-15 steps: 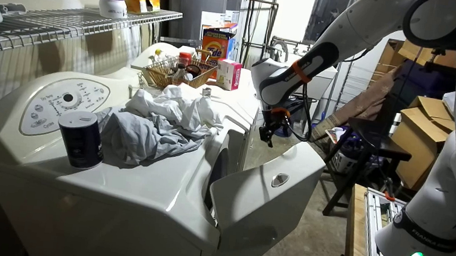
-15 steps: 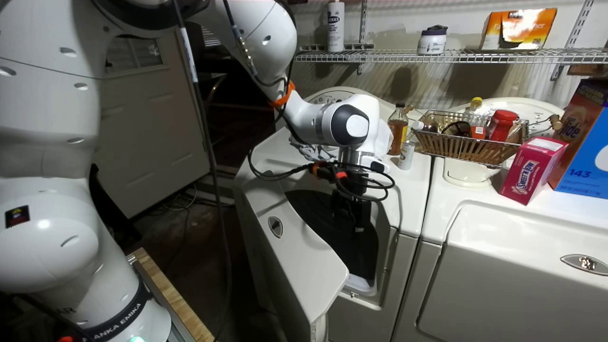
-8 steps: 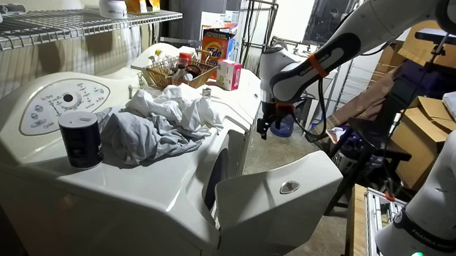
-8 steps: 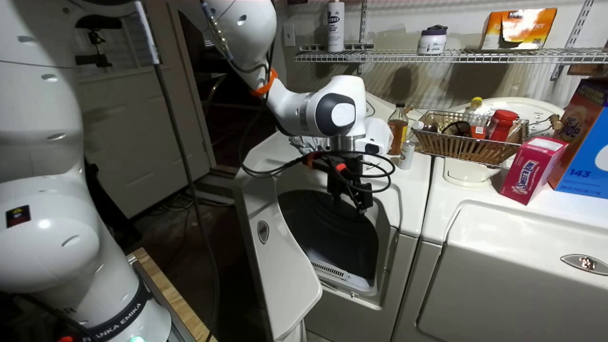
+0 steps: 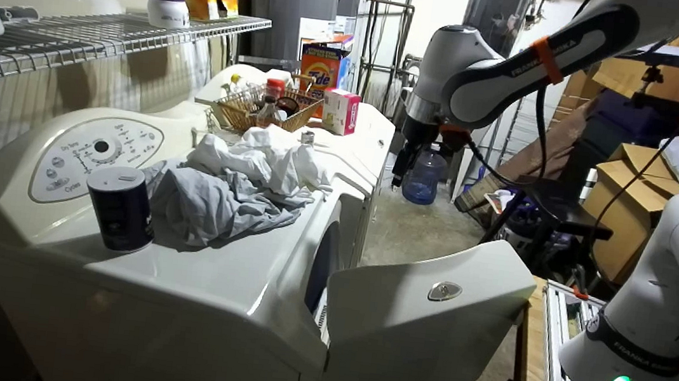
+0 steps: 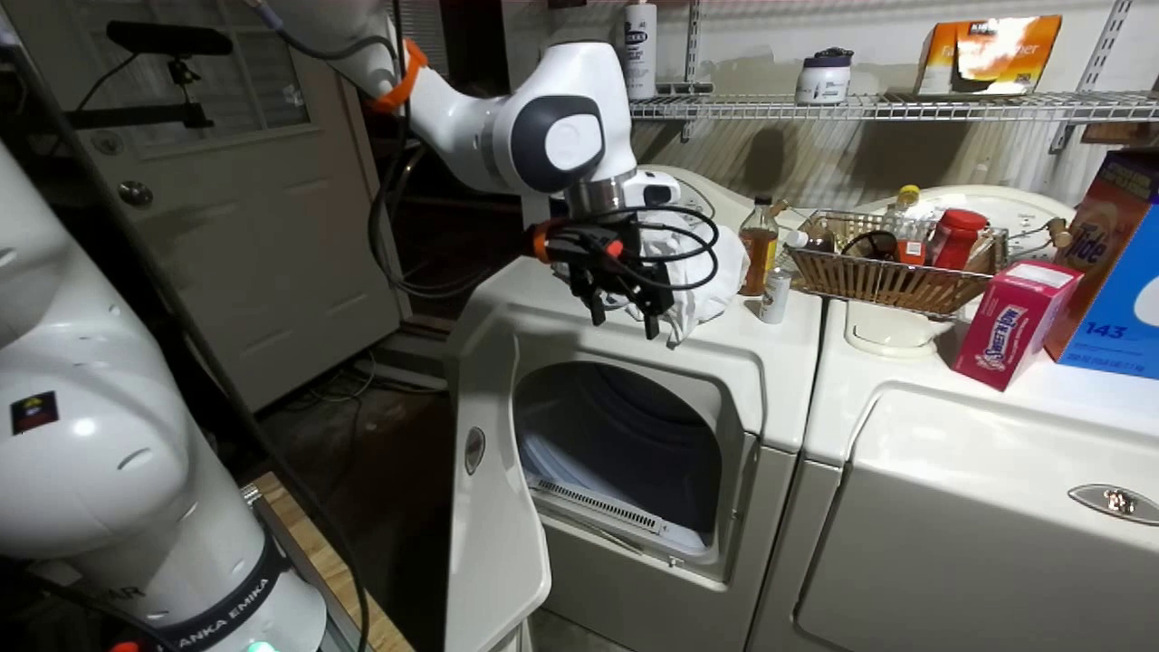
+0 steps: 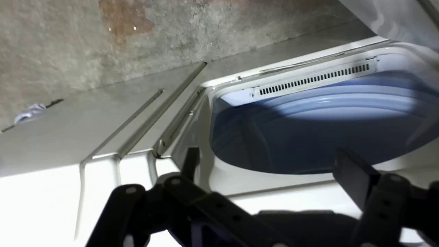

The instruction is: Open the door of the left washing machine

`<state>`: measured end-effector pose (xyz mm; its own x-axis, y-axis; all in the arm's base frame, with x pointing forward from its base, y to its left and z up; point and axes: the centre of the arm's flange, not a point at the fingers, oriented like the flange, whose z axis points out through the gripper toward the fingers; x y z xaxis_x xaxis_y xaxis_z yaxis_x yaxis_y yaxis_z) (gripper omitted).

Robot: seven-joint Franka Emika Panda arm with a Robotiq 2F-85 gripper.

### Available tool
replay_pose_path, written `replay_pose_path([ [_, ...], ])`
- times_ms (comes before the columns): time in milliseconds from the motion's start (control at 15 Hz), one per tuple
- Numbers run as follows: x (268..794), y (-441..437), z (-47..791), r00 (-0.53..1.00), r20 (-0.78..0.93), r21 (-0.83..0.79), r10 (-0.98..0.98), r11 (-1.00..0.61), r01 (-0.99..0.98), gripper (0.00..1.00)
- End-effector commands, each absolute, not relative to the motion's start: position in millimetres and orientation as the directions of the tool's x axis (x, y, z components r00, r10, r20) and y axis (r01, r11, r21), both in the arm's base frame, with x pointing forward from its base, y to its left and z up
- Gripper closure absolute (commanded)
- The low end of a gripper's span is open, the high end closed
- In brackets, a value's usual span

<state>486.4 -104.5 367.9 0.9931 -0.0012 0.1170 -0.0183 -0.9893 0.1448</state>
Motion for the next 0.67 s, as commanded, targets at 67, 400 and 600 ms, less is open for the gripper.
replay_pose_path([
  [67,474,-91,386,0.985,0.146,0.126,0.089,-0.99,0.071,0.0],
  [400,472,-90,387,0.985,0.146,0.122,0.095,-0.99,0.077,0.0],
  [600,472,-91,386,0.985,0.143,0.121,0.095,-0.99,0.077,0.0],
])
